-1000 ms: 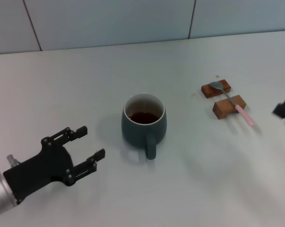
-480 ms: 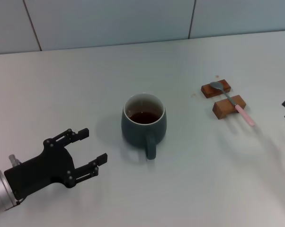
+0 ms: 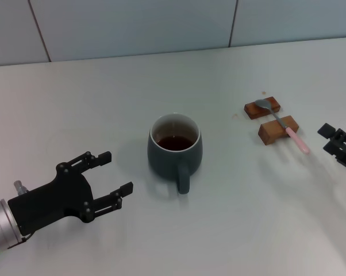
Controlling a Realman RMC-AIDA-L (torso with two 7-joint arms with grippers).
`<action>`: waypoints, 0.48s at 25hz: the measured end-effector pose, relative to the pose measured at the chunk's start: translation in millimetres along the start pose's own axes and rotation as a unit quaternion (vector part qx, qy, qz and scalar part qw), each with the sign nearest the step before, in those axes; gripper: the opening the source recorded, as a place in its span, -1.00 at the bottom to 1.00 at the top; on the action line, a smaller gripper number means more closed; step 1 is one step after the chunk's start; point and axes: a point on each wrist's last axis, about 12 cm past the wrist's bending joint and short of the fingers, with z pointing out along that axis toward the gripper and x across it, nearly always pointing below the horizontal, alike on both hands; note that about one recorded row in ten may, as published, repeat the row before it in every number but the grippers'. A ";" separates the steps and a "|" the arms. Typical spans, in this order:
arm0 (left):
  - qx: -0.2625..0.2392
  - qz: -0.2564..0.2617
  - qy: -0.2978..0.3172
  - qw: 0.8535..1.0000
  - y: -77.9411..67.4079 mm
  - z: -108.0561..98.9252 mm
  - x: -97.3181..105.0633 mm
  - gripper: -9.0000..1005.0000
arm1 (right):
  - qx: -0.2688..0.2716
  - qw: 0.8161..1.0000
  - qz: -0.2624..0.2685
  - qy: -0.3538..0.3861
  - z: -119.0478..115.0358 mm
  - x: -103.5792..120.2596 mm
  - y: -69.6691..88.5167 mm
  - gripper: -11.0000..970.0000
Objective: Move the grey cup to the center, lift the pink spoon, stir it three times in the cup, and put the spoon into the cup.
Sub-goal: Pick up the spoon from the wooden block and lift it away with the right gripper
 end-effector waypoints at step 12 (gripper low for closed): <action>0.002 -0.001 0.001 1.000 -0.9 1.1 0.5 0.57 | 0.013 1.000 0.008 0.004 11.8 5.0 -1.5 0.59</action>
